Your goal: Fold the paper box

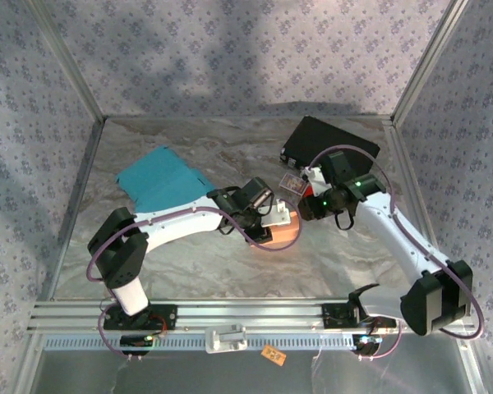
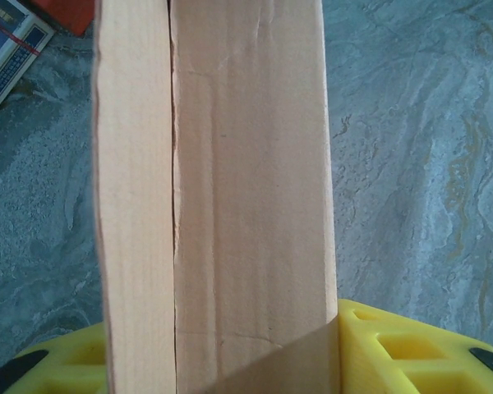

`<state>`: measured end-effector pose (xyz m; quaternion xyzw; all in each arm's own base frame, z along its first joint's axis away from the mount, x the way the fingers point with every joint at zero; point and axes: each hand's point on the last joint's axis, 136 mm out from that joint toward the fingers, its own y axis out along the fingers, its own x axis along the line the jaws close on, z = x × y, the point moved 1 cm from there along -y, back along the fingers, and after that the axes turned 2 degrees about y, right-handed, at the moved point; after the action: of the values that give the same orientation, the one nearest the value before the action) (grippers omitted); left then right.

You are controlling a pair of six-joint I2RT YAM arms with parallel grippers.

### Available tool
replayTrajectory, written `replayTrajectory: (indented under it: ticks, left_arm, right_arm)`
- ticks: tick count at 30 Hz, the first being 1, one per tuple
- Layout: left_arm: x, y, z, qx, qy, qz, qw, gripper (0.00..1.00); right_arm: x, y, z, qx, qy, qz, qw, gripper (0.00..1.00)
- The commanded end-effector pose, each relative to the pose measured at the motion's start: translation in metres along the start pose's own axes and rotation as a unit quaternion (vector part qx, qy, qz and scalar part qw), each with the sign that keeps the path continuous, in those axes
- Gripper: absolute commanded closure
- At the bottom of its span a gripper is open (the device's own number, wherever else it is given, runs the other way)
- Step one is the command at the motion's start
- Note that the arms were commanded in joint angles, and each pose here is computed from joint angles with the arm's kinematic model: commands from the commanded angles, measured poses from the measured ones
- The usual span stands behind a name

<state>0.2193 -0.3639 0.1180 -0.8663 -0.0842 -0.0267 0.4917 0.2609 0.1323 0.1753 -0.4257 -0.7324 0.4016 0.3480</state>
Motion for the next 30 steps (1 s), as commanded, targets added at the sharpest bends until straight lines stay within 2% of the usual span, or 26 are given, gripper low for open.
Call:
replayTrajectory:
  ticks: [1, 11, 22, 30]
  left_arm:
    - [-0.001, -0.003, -0.003, -0.002, 0.008, 0.014, 1.000, 0.52]
    - [0.000, -0.002, 0.000, 0.002, 0.005, 0.019, 1.000, 0.53]
    - [0.002, -0.002, 0.000, 0.000, 0.002, 0.022, 1.000, 0.52]
    - [0.002, -0.001, 0.000, 0.000, 0.001, 0.025, 1.000, 0.53]
  right_arm:
    - [0.005, -0.006, 0.003, 0.005, 0.012, -0.024, 1.000, 0.57]
    - [0.015, 0.016, 0.002, 0.041, -0.008, -0.059, 0.997, 0.58]
    - [0.012, 0.020, 0.002, 0.056, -0.013, -0.042, 0.997, 0.78]
    - [0.010, 0.022, 0.006, 0.067, -0.020, -0.023, 0.997, 0.83]
